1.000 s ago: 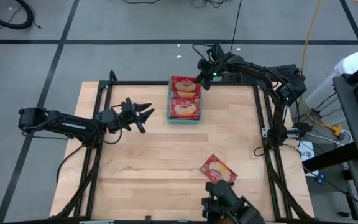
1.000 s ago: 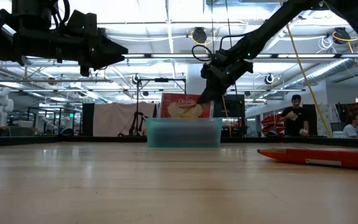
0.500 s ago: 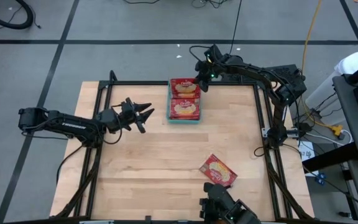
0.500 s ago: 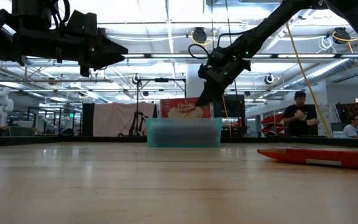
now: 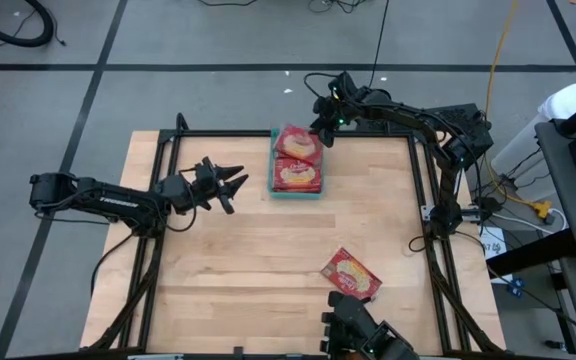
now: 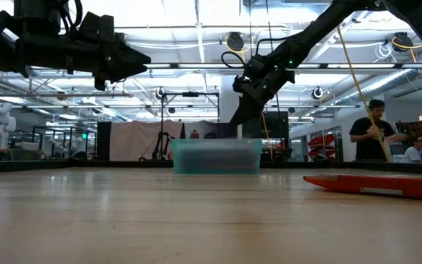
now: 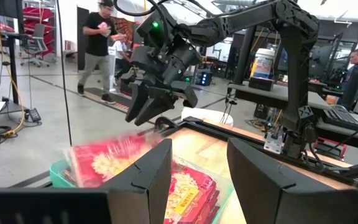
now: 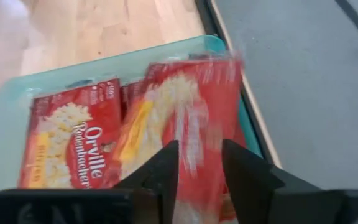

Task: Sort popcorn bags into baskets
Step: Put the red popcorn bag into the blue bin

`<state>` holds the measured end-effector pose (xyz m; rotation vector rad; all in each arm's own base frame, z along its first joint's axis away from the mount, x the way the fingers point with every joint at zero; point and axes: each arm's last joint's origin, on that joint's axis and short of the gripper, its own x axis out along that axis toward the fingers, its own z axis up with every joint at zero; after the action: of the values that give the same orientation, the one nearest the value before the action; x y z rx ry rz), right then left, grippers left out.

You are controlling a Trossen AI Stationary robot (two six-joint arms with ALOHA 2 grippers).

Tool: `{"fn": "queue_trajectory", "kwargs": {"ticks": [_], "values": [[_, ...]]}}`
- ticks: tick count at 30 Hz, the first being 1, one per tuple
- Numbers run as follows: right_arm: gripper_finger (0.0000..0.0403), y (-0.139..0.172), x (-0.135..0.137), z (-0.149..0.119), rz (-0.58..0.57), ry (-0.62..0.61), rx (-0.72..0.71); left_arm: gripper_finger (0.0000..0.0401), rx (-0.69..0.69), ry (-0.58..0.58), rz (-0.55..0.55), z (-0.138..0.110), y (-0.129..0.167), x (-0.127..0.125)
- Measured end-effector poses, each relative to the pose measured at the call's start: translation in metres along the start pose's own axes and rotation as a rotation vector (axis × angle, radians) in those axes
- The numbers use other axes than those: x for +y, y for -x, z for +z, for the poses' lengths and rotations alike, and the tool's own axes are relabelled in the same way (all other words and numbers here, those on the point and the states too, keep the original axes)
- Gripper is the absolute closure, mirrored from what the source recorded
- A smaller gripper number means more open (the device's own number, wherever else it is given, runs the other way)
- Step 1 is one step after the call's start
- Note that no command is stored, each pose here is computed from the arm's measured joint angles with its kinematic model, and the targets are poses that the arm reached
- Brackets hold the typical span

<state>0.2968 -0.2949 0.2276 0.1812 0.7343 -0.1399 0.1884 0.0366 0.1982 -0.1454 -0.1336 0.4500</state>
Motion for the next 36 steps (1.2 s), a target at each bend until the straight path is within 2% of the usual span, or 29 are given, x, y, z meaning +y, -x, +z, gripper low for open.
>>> {"fn": "queue_trajectory", "kwargs": {"ticks": [5,9,14,18,22,26,32,36], "values": [[0.0260,0.000,-0.002,0.002,-0.032,0.022,-0.014,0.0244,0.000,0.000,-0.001,0.000,0.000,0.000],[0.0255,-0.003,0.005,0.006,-0.018,-0.004,-0.027,0.0244,0.005,-0.002,0.000,-0.001,0.000,0.000],[0.0267,-0.019,0.042,0.009,0.076,-0.057,0.066,0.0244,0.018,-0.013,0.001,-0.002,0.000,0.000],[0.0285,-0.033,0.079,0.011,0.111,0.019,0.148,0.0244,0.017,-0.018,0.002,-0.002,0.000,0.000],[0.0312,-0.040,0.096,0.013,0.102,0.056,0.183,0.0244,0.017,-0.028,0.001,-0.002,0.000,0.000],[0.0339,-0.048,0.092,0.007,0.066,0.096,0.219,0.0244,0.017,-0.035,0.001,-0.002,0.000,0.000],[0.0363,-0.055,0.071,-0.007,0.054,0.044,0.259,0.0244,0.018,-0.034,0.001,-0.002,0.000,0.000],[0.0367,-0.053,0.058,-0.010,-0.080,0.049,0.292,0.0244,0.019,-0.038,0.001,-0.002,0.000,0.000]]}}
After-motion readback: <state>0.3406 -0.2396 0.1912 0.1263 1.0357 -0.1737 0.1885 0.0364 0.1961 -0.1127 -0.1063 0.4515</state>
